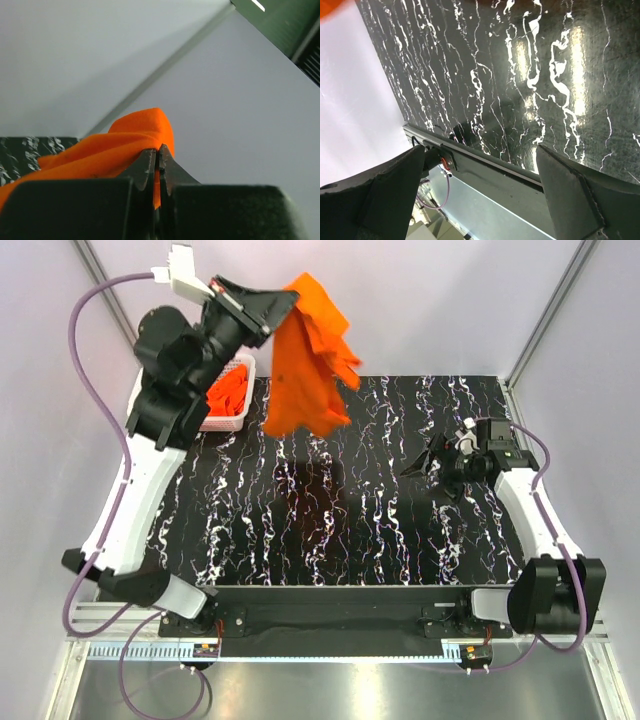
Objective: Fold and stack the t-shirts
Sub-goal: Move the tshirt to the center of the board
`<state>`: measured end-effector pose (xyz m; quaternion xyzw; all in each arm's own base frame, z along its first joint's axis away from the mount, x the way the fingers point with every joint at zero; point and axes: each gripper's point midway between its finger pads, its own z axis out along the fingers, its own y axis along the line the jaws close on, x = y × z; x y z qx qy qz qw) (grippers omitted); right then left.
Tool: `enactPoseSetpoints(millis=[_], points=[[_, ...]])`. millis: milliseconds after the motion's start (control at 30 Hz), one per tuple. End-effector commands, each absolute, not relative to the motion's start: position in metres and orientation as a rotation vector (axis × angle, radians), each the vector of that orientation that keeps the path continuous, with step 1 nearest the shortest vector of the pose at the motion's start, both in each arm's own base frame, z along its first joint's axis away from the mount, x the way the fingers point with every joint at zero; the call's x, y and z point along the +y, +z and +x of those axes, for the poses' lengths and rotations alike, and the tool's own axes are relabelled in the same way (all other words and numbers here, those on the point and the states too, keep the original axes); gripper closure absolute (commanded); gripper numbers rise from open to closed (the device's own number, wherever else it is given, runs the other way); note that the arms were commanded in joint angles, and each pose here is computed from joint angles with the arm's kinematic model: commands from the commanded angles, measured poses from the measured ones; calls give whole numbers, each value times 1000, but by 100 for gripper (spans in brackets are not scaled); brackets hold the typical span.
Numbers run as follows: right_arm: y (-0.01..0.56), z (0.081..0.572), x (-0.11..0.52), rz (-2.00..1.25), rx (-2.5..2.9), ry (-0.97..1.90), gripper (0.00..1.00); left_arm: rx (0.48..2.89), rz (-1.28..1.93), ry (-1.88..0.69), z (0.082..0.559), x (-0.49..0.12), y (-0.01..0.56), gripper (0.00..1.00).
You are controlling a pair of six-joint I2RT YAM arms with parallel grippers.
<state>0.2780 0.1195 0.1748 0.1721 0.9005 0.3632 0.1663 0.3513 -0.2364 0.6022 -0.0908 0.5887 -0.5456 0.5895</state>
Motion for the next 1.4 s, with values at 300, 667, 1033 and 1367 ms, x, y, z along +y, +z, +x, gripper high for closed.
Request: enactPoseSetpoints(millis=[300, 667, 1033, 1367], points=[[163, 242, 121, 449, 2592, 1030, 0, 2017, -145, -1198, 286, -280, 358, 100], [102, 202, 163, 410, 2847, 1027, 19, 2318, -452, -689, 277, -133, 195, 100], [67, 185, 157, 488, 2921, 912, 11, 2390, -185, -357, 285, -121, 196, 18], [53, 199, 171, 536, 2909, 1014, 26, 2531, 403, -732, 259, -277, 162, 26]])
